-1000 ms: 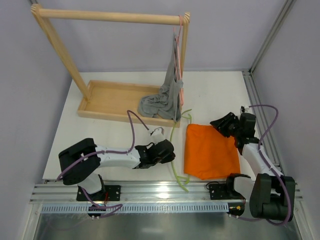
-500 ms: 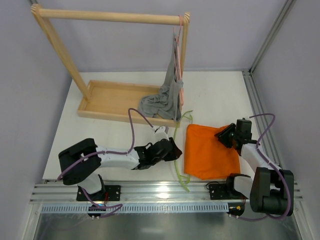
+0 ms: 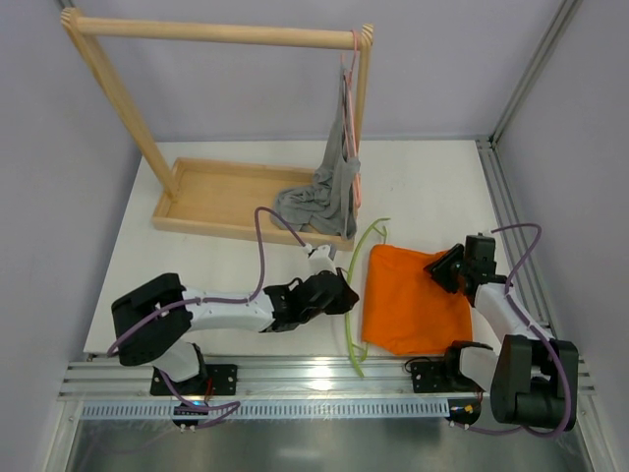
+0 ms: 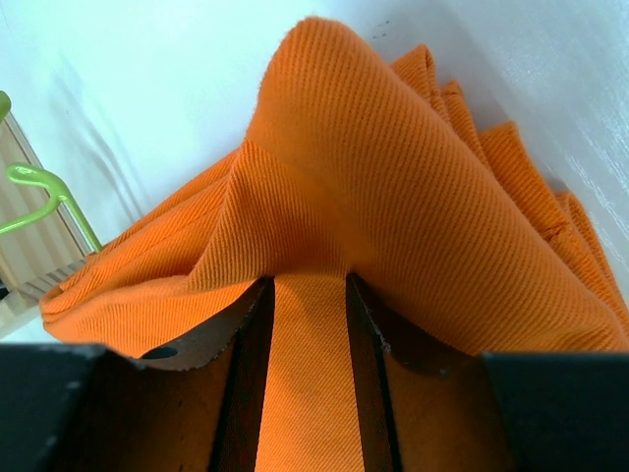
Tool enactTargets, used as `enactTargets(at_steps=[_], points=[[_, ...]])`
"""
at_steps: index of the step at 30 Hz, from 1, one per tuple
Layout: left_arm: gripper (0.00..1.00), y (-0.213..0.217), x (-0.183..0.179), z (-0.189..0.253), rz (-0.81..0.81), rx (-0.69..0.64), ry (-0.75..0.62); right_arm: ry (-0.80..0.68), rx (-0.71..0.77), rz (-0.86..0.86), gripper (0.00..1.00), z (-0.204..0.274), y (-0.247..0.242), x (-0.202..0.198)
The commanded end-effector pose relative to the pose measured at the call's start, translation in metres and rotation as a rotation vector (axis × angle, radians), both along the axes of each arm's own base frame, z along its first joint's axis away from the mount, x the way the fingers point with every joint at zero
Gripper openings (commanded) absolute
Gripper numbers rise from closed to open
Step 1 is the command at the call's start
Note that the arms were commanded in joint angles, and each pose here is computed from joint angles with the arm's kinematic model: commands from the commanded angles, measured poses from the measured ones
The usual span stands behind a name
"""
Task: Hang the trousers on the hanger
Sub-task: Hang the hanger with trousers onto the clothesline
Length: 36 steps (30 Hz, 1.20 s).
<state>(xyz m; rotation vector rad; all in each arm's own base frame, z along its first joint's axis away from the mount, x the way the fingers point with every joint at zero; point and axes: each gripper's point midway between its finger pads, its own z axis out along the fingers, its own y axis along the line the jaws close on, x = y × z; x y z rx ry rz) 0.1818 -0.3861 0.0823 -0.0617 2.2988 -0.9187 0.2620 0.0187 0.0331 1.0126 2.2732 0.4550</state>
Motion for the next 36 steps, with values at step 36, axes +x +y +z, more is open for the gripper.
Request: enactTargets(at_steps=[36], points=[[0.00,0.167,-0.026,0.229,0.138,-0.032,-0.370,-0.201,0.116,0.583,0.49,0.077,0.248,-0.066]])
